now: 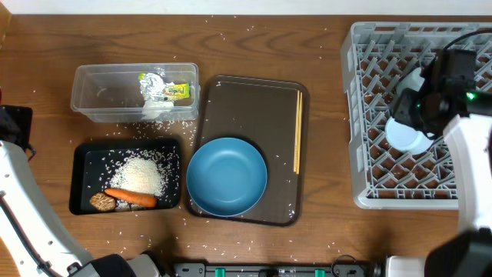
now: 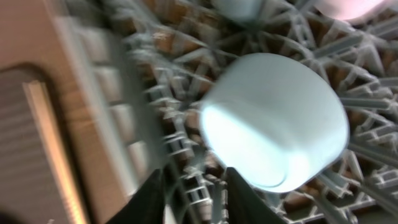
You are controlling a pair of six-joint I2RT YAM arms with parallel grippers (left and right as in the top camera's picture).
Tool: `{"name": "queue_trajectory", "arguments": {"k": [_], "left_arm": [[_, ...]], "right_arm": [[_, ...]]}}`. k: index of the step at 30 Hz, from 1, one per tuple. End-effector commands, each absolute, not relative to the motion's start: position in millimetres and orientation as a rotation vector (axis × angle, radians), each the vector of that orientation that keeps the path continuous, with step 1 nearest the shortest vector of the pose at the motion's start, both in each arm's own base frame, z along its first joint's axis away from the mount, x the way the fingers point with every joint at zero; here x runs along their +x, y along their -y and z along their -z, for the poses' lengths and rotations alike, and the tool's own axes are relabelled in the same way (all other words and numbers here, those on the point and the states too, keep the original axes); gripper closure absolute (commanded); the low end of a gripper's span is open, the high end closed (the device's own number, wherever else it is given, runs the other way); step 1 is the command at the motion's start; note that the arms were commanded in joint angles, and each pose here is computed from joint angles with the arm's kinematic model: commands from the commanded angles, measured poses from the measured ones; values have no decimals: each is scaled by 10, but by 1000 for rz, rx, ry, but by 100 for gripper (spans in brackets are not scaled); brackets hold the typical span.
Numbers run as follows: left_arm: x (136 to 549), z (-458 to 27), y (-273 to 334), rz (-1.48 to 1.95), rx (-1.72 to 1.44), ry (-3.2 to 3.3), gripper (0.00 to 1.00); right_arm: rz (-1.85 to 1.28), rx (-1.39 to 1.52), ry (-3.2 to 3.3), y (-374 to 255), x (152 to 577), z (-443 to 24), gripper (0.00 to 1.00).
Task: Sort waste into correct bins and load items into the dishwasher rack
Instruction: 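Adjust the bowl in the rack and release it with the right gripper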
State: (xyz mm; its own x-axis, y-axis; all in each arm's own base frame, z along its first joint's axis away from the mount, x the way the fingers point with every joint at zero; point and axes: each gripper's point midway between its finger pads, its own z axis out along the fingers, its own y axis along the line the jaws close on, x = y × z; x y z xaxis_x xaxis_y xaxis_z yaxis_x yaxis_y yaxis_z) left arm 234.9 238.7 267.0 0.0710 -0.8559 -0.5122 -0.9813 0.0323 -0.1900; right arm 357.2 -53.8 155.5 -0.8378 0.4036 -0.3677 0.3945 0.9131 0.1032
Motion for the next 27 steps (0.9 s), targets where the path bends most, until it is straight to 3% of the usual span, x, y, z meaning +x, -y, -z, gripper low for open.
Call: {"name": "queue_trajectory", "arguments": {"k": [1,21,24,27], "left_arm": [[2344,-2676,-2397,-329,-1860,-1818,2],[2343,-2677,-2397,-329,-1860,-1817,2],[2344,-2676,-2397,-329,-1860,-1818,2],[2344,-2676,-2397,-329,-1860,-1818,2]], "right_arm": [[160,702,-2709,840,3558,-1364,82],[383,881,-2667,1442,3392,-1339,79],[227,830,-2676,1201,3467,-1491,79],[-193,483,-2661,496,3743,-1797,75]]}}
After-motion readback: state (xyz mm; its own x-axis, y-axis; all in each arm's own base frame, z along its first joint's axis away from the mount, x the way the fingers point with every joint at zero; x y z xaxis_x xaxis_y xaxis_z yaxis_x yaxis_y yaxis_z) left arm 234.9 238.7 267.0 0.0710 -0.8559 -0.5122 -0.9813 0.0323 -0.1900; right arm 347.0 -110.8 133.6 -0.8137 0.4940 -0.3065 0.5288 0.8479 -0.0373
